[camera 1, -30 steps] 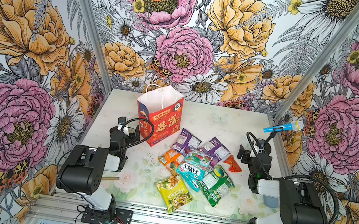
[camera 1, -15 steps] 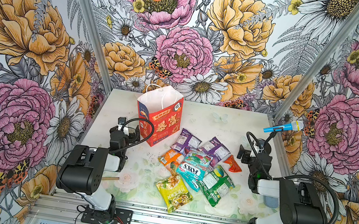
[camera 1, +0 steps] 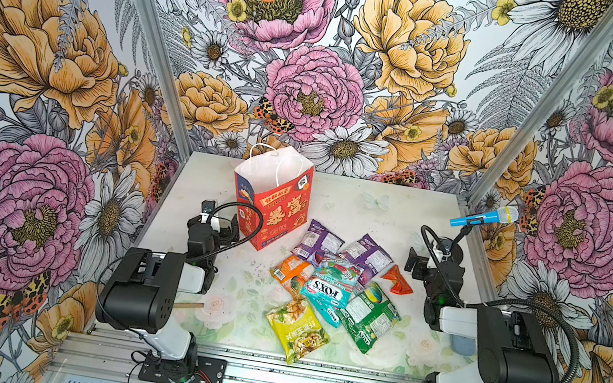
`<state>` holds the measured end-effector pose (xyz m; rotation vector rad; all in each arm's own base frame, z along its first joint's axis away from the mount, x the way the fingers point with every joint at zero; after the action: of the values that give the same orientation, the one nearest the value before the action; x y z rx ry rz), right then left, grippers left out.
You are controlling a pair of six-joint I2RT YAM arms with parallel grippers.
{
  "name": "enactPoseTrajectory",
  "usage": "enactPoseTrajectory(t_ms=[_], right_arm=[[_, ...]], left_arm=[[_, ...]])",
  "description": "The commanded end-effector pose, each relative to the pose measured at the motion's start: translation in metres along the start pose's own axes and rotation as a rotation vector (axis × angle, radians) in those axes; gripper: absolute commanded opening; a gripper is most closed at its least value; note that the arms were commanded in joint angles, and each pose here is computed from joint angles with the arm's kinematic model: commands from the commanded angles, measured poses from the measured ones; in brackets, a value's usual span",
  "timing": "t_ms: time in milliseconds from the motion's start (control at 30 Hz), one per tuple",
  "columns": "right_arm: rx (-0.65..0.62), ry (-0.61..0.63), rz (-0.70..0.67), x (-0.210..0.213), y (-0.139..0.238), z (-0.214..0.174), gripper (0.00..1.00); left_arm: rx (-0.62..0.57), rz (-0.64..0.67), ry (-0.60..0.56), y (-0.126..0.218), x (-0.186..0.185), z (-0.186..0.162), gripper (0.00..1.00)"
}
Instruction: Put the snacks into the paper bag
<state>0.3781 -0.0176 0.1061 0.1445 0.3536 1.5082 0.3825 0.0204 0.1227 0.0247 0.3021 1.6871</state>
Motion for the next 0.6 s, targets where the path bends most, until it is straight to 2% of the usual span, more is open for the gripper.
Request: enactPoseTrajectory(t_ms=[0,567], right_arm=[[-0.034,-0.007,0.009,0.0010,-0.0023,0.0119,1.00],[-0.033,-0.006,0.009,0.0010,-0.0025,0.0119,1.00]], left_arm=[[-0.021,-0.034,0.001,-0.0015,-0.0053,0.0099,0.99],[-0.022,-0.041,0.011,-0.0015,-0.0044,0.0108,0.99]])
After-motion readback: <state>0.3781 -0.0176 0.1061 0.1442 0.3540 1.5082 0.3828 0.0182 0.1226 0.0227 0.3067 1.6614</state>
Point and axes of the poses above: each gripper's point midway between its finger pads, its own y axis back along the fingers, its own x axis along the line the jaws close on, z = x × y, the point moved 2 cm from there along y, back along the fingers, and after that the axes turned 7 degrees about y, right-handed, at the moved point
